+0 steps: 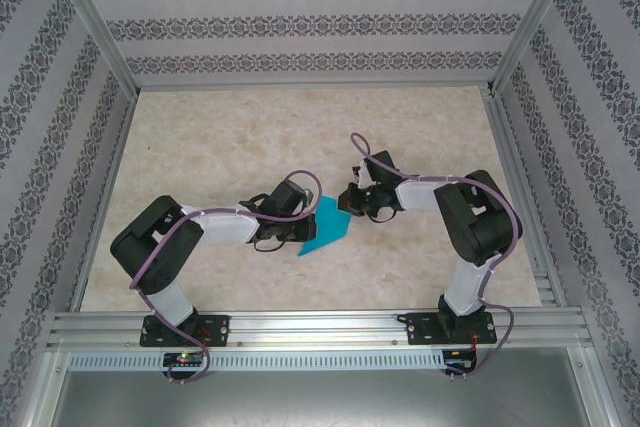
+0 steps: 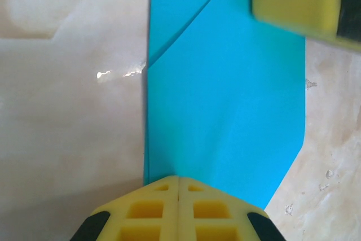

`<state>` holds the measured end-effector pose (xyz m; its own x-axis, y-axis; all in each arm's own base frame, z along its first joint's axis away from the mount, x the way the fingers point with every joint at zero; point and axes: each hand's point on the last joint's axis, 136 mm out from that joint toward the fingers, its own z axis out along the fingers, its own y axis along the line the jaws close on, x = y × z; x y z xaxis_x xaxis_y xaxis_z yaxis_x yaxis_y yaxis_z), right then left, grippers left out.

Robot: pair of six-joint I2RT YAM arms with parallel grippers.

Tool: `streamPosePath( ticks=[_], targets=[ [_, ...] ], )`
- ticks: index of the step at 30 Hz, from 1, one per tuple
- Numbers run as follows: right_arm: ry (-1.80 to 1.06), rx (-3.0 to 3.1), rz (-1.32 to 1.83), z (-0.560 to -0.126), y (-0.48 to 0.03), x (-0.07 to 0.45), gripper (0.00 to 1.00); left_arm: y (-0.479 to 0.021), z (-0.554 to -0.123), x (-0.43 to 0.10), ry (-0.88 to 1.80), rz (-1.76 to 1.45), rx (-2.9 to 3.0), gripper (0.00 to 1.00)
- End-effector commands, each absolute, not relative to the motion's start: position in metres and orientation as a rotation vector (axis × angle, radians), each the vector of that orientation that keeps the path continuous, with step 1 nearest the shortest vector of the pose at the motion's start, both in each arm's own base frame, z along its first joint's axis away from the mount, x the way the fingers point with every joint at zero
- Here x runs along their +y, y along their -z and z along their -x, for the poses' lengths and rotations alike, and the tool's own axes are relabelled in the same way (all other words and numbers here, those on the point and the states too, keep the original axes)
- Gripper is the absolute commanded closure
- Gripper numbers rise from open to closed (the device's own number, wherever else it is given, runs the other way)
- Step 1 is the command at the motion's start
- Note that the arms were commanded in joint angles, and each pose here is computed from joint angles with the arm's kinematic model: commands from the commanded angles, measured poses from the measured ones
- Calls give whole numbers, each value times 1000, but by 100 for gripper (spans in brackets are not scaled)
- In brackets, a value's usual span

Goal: Fold a paper plane with a square sheet of paper (pick it up from the middle)
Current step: Fourth fold the wing at the center of the table.

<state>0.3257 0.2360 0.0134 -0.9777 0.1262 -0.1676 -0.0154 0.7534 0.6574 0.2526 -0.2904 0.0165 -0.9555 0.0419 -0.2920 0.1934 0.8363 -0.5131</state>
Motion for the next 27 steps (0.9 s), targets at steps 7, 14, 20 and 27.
streamPosePath(
  ticks=[7,14,20,27],
  targets=[
    [-772,2641,-175,-375,-40,196,100,27,-226,-252,586,-153,2934,100],
    [-886,2611,-63,-329,-68,231,100,27,-228,-258,614,-155,2925,100],
    [-1062,2663,-21,-292,-49,272,100,27,-229,-259,623,-152,2922,100],
    [-1126,2710,-12,-285,-30,293,100,26,-230,-260,634,-147,2912,100]
  ],
)
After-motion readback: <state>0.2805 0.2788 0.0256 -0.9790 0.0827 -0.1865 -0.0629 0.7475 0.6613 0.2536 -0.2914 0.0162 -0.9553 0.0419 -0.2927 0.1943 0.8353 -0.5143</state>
